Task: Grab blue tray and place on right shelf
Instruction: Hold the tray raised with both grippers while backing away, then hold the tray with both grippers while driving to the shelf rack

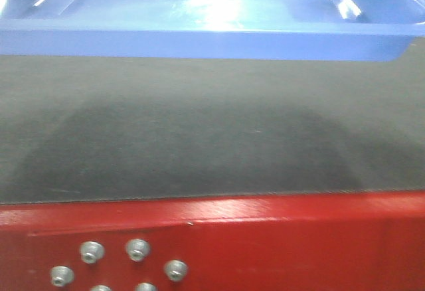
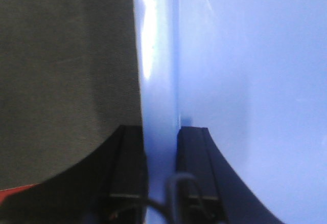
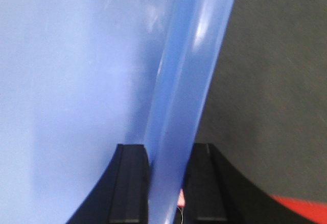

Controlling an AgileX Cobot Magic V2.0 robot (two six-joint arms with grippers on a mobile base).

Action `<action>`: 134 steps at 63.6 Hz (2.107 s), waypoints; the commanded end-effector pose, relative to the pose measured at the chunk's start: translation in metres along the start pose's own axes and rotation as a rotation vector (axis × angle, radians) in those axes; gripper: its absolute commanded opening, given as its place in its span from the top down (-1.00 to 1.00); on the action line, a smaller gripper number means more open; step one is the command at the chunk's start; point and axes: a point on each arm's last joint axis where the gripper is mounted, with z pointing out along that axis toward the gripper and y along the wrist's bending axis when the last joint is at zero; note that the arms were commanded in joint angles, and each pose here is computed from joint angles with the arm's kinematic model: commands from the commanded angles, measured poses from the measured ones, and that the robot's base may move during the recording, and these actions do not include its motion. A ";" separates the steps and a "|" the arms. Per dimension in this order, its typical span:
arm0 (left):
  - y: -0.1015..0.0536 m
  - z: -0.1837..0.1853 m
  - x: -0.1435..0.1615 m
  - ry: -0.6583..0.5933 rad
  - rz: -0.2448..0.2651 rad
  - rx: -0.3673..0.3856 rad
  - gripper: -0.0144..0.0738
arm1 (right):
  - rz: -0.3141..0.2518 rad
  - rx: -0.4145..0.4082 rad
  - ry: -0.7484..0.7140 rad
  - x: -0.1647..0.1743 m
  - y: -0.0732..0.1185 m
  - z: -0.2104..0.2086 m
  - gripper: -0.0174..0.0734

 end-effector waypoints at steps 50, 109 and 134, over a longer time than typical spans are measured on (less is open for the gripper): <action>0.003 -0.022 0.010 0.034 0.045 -0.045 0.78 | -0.060 0.035 -0.087 -0.008 -0.004 -0.013 0.49; 0.003 -0.022 0.010 0.034 0.045 -0.045 0.78 | -0.060 0.035 -0.087 -0.008 -0.004 -0.013 0.49; 0.003 -0.022 0.010 0.034 0.045 -0.045 0.78 | -0.060 0.035 -0.087 -0.008 -0.004 -0.013 0.49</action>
